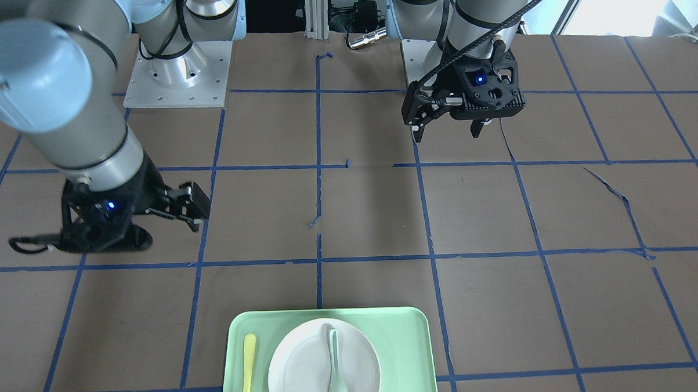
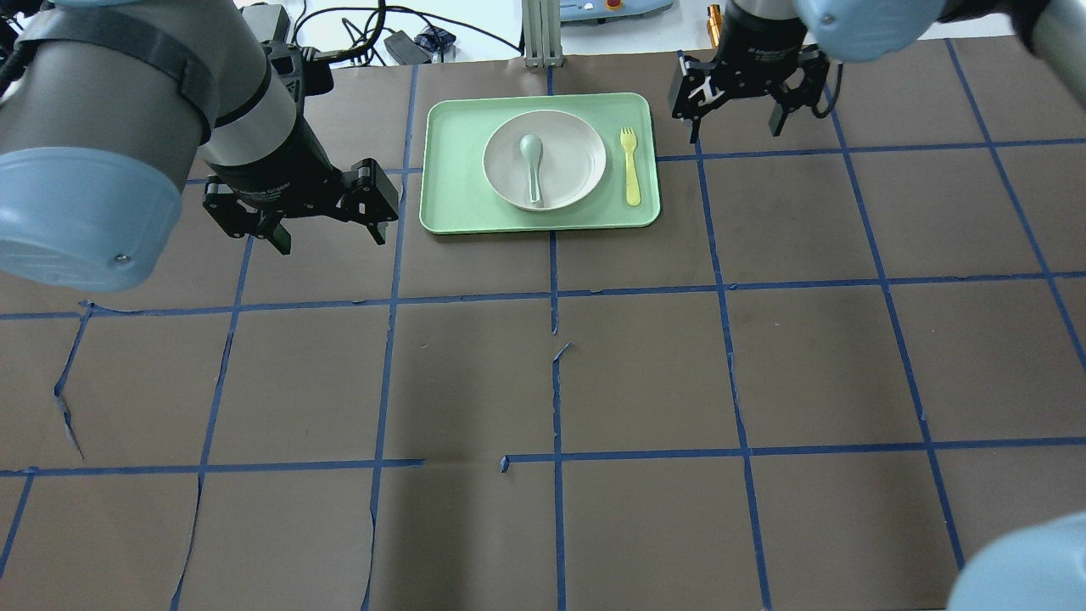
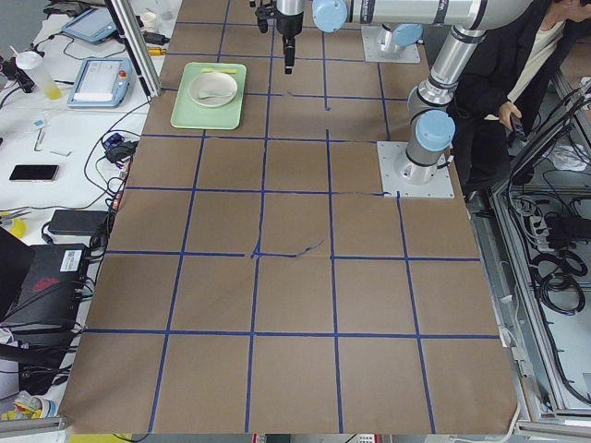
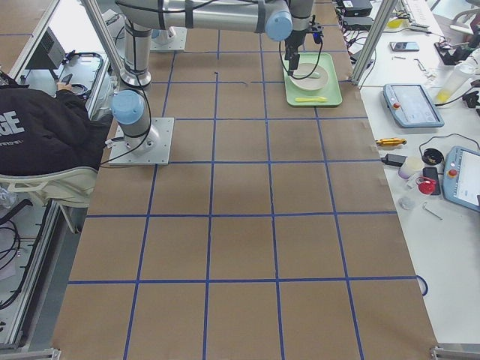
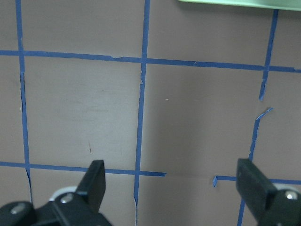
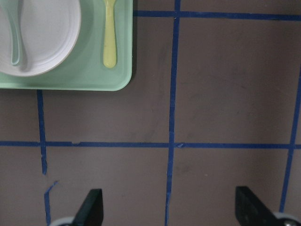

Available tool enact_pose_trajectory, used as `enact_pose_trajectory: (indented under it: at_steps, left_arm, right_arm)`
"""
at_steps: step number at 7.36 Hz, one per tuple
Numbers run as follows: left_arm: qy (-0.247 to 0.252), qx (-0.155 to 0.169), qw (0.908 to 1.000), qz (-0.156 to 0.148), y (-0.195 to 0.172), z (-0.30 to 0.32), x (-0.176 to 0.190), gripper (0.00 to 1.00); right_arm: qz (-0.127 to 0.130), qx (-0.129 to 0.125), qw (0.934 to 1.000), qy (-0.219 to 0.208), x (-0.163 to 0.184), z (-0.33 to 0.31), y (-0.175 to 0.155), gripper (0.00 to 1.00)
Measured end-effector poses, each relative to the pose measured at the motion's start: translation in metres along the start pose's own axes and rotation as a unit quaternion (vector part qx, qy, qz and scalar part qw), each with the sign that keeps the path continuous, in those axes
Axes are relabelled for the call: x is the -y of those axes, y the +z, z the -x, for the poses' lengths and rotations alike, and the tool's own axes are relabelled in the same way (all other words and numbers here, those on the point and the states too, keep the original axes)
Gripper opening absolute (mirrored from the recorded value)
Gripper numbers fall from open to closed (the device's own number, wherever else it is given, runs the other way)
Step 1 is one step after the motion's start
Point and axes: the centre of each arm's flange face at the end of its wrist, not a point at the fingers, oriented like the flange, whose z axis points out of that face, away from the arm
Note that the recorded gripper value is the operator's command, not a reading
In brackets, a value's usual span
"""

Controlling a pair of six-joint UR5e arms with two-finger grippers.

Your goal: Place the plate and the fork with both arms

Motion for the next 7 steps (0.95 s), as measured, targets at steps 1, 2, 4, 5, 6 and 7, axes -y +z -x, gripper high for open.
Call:
enact_pose_trajectory:
  at_steps: [1, 2, 4, 5, 6, 7]
  left_arm:
    - [0.0, 0.001, 1.0, -0.002, -0.002, 0.0, -0.002, 1.0]
    - [0.0, 0.001, 1.0, -0.003, -0.003, 0.0, -0.002, 1.0]
    - [0.0, 0.002, 1.0, -0.002, -0.003, 0.0, -0.003, 1.0]
    - [0.0, 0.002, 1.0, 0.0, -0.002, 0.0, -0.002, 1.0]
    - [-0.001, 0.002, 1.0, 0.002, 0.0, 0.0, 0.0, 1.0]
    - [0.0, 0.002, 1.0, 0.002, 0.001, 0.0, 0.0, 1.0]
  right_arm:
    - [0.01, 0.001, 1.0, 0.002, -0.037, -0.006, -0.021, 1.0]
    - [0.012, 0.002, 0.9999, 0.004, -0.073, -0.008, -0.021, 1.0]
    - [-0.027, 0.002, 0.9996, 0.01, -0.127, -0.009, 0.001, 1.0]
    - [-0.034, 0.001, 0.9993, 0.011, -0.141, -0.009, 0.002, 1.0]
    - [-0.027, 0.001, 0.9996, 0.009, -0.147, -0.008, -0.001, 1.0]
    - [-0.022, 0.0, 0.9997, 0.006, -0.148, -0.007, -0.004, 1.0]
